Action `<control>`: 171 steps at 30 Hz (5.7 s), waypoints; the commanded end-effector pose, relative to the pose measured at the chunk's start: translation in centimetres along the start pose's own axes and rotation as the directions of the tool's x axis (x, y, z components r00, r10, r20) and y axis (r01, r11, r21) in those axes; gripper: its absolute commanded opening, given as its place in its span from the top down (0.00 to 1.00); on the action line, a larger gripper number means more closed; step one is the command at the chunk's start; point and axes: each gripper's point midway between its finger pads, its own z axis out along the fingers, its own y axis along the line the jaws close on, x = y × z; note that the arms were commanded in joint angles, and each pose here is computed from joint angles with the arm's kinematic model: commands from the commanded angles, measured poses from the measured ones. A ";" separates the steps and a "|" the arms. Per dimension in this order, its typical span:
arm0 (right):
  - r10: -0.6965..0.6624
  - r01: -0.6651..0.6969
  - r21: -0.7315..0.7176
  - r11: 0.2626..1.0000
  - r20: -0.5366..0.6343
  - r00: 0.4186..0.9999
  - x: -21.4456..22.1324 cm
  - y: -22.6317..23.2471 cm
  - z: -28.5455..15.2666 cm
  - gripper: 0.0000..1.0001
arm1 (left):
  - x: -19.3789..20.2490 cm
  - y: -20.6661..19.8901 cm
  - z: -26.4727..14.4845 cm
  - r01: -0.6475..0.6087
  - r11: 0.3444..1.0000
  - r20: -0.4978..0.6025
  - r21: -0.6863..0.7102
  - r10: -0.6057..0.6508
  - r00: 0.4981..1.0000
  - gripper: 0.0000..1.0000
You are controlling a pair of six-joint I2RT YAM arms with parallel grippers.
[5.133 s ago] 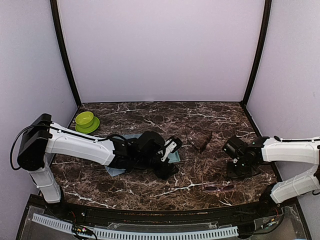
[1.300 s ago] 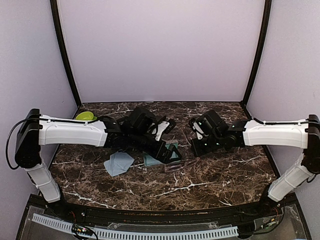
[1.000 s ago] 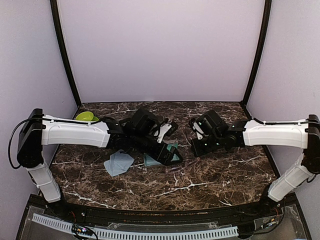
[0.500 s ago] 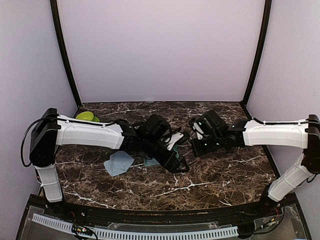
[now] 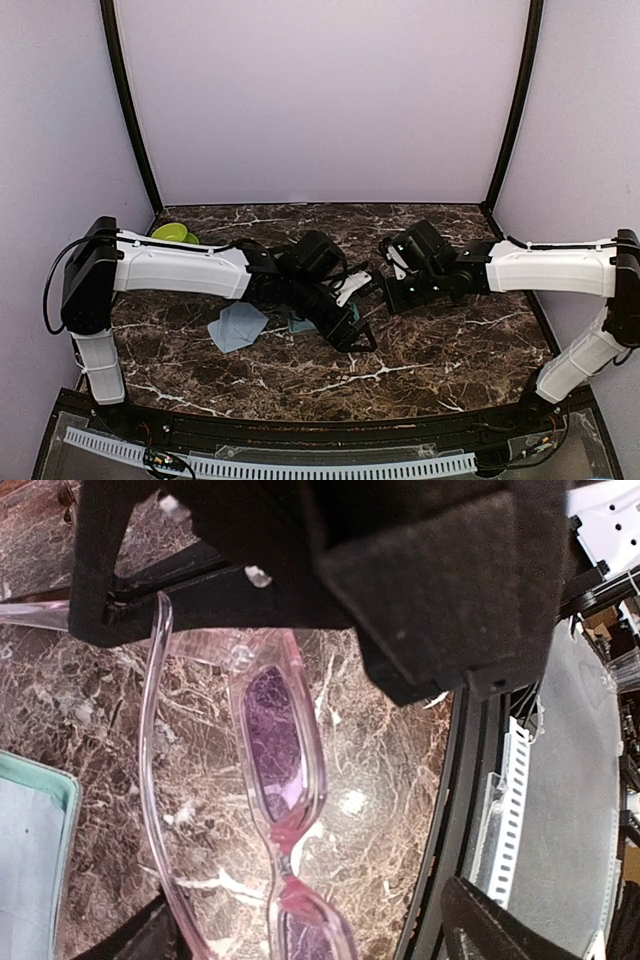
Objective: Organize the sunglasses
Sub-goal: Fold the left temple of the sunglasses on the sunglasses, then fold the right temple of the sunglasses with the sunglasses.
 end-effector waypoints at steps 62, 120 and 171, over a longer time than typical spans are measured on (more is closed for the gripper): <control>-0.018 0.038 -0.046 0.998 0.379 0.925 -2.1 -1.5 -4.4 1.00 | -0.8 -1.2 -1.0 0.467 0.762 -0.076 0.448 -0.488 0.869 0.36; -0.055 0.072 -0.047 0.996 0.288 0.956 -0.8 -2.1 -9.0 0.36 | -1.2 0.0 -2.9 0.384 0.847 0.032 0.366 -0.425 0.905 0.86; 0.018 0.006 -0.111 0.994 0.216 0.976 -2.9 -0.5 -6.9 0.36 | -2.3 0.6 -4.7 0.240 0.942 0.141 0.234 -0.277 0.950 0.89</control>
